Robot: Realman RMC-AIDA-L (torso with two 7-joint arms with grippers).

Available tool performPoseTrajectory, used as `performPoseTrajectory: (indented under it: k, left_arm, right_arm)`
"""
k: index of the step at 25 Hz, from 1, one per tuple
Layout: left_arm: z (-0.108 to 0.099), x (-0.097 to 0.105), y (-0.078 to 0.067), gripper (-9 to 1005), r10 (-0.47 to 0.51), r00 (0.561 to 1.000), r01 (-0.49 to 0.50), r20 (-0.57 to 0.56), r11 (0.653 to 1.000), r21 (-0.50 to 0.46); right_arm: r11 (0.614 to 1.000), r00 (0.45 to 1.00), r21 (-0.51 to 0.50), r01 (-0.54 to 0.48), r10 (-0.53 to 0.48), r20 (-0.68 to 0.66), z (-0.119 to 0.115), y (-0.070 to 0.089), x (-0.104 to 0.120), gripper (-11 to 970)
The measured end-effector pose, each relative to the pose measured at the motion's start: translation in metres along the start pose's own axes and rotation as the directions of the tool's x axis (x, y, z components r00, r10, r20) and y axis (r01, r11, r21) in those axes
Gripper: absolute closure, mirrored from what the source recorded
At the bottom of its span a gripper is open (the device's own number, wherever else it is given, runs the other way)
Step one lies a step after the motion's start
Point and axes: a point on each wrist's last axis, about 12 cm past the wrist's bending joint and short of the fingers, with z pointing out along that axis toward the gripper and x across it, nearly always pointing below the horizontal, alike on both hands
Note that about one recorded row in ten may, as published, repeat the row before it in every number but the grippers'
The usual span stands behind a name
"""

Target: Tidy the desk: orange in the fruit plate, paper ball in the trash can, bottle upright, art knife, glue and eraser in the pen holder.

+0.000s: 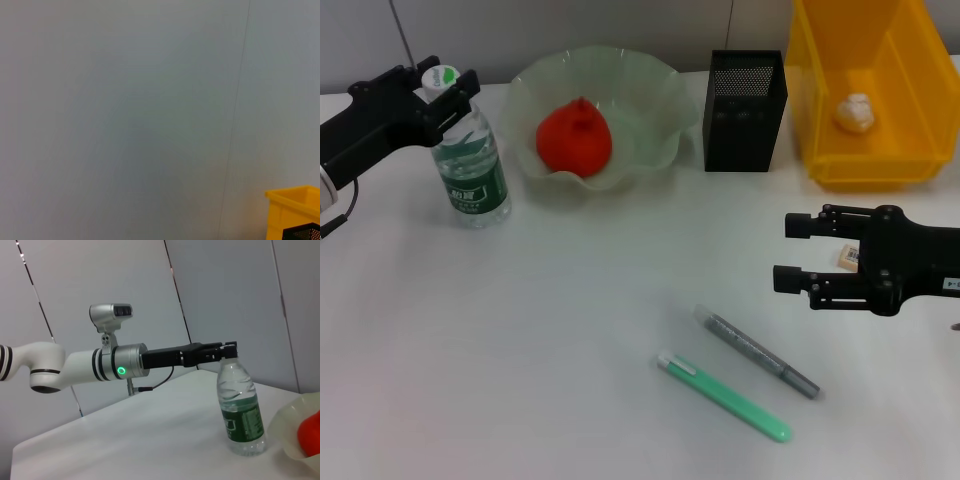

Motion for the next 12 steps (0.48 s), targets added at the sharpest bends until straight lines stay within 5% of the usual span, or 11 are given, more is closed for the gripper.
performPoseTrajectory:
  k: [12]
  left_arm:
    - [-0.0055, -0.001, 0.0, 322, 0.012, 0.999, -0.012, 0.037, 1.0, -0.005]
  right_arm:
    - [1.0, 1.0, 0.001, -0.003, 0.003, 0.004, -0.0007, -0.0001, 0.0004, 208]
